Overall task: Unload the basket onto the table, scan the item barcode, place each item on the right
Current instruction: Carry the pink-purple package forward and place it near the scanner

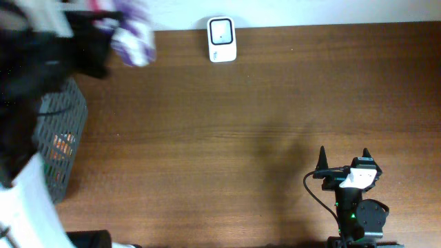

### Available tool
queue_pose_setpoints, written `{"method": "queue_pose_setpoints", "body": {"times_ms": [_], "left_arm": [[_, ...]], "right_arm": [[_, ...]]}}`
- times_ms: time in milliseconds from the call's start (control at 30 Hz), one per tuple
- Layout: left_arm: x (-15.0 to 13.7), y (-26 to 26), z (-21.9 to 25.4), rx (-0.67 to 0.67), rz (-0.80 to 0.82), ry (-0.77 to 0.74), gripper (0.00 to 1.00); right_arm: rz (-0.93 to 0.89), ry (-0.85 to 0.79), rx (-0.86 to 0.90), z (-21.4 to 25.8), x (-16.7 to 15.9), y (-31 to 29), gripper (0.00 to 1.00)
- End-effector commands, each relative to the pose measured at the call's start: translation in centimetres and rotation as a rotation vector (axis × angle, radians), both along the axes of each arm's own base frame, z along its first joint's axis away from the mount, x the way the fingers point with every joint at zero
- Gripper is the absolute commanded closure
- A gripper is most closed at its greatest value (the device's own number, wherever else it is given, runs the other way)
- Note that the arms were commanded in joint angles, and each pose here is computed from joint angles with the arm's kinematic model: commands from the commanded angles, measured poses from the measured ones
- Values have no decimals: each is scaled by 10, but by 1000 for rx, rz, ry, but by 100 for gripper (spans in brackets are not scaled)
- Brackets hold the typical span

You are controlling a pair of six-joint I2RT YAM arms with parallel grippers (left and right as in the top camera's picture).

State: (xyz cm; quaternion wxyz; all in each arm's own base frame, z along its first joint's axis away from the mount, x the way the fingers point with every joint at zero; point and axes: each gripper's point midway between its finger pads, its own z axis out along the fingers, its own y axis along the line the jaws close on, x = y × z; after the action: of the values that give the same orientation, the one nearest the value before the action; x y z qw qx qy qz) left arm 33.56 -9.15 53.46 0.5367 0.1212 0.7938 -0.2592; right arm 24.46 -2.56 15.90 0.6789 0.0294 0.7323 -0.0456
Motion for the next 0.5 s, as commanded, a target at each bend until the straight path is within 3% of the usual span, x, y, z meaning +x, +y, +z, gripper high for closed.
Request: {"method": "queue_pose_setpoints", "body": {"times_ms": [0,133,267,433,467], "left_arm": [[14,-69,-57,168,-174,88,100],[69,-93,-176,502,0,296,100],[107,-122,-305,639,-50,515,100],[104,-171,-426,676,-215,725,100],[101,-175,-439,689,-229,748,93]], "right_arm": [[4,3,8,-3,0,1,1],[4,3,8,-3,0,1,1],[4,3,8,-3,0,1,1],[4,3,8,-3,0,1,1],[4,3,8,-3,0,1,1]]}}
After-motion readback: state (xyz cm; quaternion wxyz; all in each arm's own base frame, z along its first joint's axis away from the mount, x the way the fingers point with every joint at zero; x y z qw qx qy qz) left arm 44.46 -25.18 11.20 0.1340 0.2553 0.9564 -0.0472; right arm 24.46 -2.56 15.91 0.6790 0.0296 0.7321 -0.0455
